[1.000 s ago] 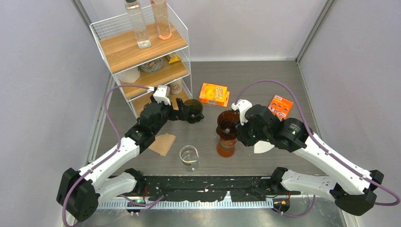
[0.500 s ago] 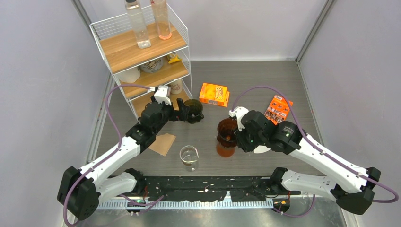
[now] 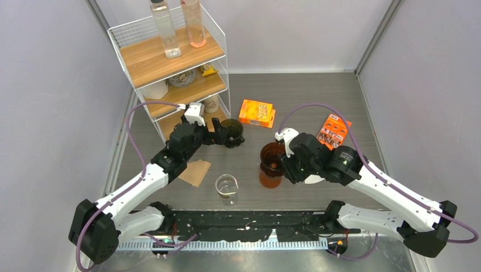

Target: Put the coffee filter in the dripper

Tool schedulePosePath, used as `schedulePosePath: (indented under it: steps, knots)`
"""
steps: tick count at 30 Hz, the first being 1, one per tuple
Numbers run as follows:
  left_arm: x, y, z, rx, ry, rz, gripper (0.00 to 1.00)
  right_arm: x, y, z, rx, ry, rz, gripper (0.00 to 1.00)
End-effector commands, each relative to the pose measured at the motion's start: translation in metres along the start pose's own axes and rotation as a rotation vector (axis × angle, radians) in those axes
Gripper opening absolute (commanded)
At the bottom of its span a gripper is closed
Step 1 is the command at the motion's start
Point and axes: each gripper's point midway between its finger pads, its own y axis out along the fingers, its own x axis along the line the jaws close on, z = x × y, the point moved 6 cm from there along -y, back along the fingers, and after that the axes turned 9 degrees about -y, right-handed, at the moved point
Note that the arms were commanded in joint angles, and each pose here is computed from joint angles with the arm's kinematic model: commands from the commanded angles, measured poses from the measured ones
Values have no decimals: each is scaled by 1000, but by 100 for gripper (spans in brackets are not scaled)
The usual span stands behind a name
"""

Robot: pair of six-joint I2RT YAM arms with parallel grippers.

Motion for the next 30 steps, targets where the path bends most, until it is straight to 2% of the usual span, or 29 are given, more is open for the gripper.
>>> schedulePosePath:
  steps: [1,4,8,10,11,13,19,24,30]
  knots:
    - [-11,0,-20,-65,-6,31,99,-1,-4,-4,-38,20,15,41]
    - [-11,0,-19,-62,-7,34,99,-1,-5,-5,-43,20,18,47]
    - [-11,0,-19,-62,-7,34,99,-2,-9,-9,-64,24,20,62]
    - [-11,0,-19,-63,-7,36,99,-2,-11,-12,-82,19,16,73]
    - [-11,0,-20,-64,-7,36,99,-2,-12,-12,-93,13,15,84]
    - [-11,0,-19,-62,-6,34,99,-2,-16,-13,-114,9,6,99]
    - [-10,0,-20,-67,-10,28,99,-3,-40,-27,-263,41,-1,95]
    - [-10,-1,-20,-68,-11,29,99,-27,-61,-42,-403,145,187,96]
    - [-8,-2,-21,-79,-10,12,99,-53,-76,-60,-474,265,417,95]
